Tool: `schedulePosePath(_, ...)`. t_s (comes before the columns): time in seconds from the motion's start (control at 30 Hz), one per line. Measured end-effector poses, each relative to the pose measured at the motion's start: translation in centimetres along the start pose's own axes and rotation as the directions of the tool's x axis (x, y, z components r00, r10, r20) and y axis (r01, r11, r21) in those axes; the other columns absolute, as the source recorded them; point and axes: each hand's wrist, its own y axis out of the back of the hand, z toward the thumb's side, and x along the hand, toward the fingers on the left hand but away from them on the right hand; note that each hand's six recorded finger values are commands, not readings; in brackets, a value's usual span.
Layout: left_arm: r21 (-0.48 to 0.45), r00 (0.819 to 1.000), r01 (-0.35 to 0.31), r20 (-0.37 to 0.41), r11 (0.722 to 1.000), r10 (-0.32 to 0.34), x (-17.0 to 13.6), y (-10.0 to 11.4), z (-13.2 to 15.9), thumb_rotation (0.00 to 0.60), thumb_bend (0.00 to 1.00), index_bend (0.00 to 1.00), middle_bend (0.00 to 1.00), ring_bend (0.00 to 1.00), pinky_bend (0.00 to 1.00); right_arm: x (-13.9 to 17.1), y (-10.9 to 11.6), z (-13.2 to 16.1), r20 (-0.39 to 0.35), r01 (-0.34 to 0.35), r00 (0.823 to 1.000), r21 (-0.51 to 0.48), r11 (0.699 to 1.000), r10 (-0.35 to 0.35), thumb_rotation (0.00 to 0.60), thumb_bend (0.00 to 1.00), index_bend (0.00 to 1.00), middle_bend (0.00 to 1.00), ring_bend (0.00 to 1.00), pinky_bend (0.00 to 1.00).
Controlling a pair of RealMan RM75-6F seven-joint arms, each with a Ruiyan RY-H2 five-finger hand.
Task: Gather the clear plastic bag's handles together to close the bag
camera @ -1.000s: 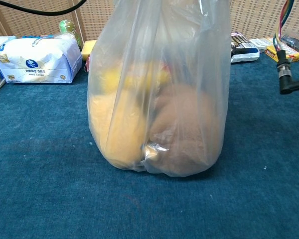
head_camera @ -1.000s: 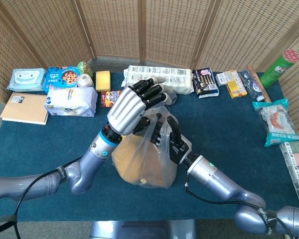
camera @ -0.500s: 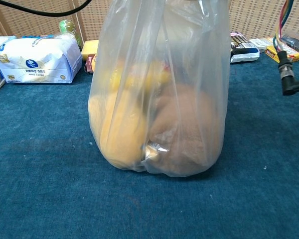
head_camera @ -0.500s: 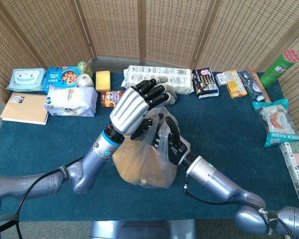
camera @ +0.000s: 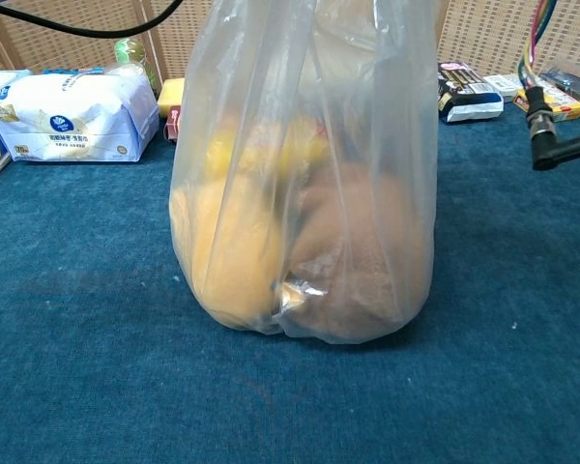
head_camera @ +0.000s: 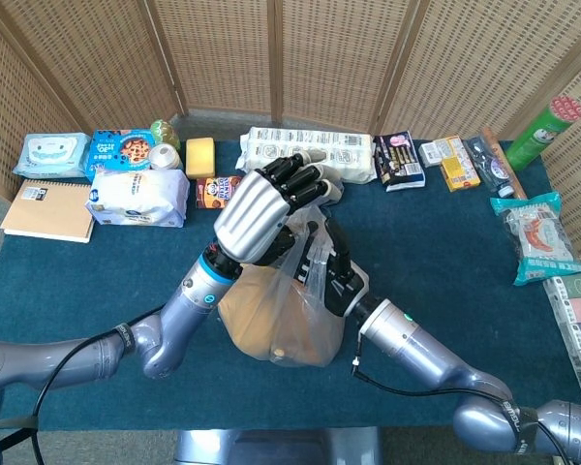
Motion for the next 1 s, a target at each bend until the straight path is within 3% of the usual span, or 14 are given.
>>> schedulePosePath(0.27, -0.002, 1.000, -0.004, -0.008, 1.000, 0.004, 0.3, -0.1, -0.1, 0.600, 0.11, 0.39, 0.35, 0.23, 0.40, 0.1, -0.2, -0.4, 0.017, -0.001, 1.000, 0.002, 1.000, 0.001, 0.151, 0.17, 0.32, 0.43, 0.34, 0.28)
schedulePosePath(0.6, 0.001, 1.000, -0.001, -0.024, 1.000, 0.001, 0.1, 0.1, -0.6, 0.600, 0.09, 0.36, 0.34, 0.22, 0.40, 0.4, 0.5, -0.3, 0.023, 0.020, 1.000, 0.018, 1.000, -0.020, 0.153, 0.20, 0.37, 0.51, 0.46, 0.42)
schedulePosePath(1.0, 0.013, 0.995, 0.064, -0.071, 0.998, -0.063, -0.4, 0.4, -1.7, 0.600, 0.04, 0.30, 0.30, 0.20, 0.39, 0.8, 1.5, -0.2, 0.039, 0.048, 0.998, 0.027, 0.998, -0.049, 0.152, 0.21, 0.39, 0.53, 0.50, 0.44)
